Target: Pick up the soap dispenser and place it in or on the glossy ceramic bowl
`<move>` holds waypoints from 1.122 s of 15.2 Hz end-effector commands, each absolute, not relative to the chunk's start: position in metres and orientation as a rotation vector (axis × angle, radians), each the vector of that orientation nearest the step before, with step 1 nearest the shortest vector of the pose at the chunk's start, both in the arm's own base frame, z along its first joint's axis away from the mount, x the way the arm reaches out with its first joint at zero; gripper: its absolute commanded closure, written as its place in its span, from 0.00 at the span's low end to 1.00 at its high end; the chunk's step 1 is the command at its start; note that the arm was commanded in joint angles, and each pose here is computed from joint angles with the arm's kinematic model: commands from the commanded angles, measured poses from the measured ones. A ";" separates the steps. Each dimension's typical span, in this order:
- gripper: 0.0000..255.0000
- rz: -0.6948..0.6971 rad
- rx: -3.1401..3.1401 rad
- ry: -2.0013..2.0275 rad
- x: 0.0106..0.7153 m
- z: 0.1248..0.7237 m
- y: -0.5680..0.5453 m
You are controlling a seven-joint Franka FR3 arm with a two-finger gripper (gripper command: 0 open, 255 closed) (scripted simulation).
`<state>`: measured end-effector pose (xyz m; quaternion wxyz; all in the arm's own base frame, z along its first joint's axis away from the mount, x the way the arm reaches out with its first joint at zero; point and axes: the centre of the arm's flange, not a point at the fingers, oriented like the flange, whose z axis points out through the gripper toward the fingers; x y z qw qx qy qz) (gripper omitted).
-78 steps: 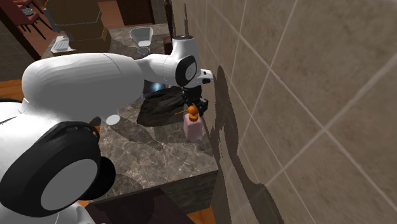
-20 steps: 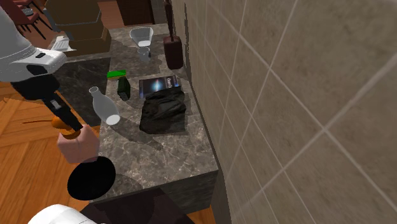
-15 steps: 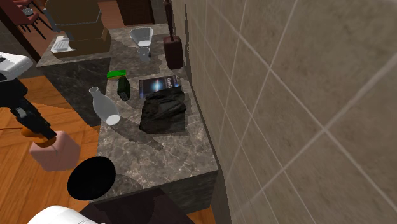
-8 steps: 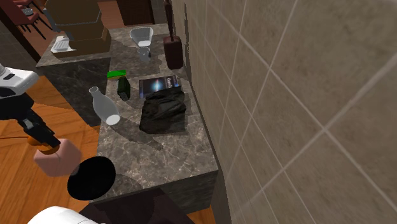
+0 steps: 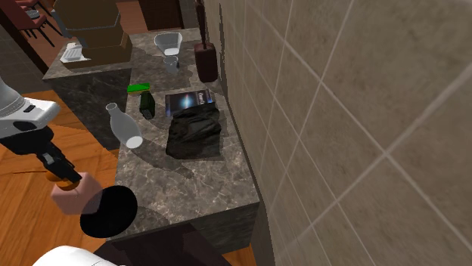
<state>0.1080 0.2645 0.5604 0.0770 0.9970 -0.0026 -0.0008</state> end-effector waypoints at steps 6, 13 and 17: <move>1.00 -0.002 2.988 -0.008 0.109 0.523 0.265; 1.00 -0.002 2.988 -0.008 0.109 0.488 0.265; 1.00 -0.002 2.988 -0.008 0.109 0.488 0.265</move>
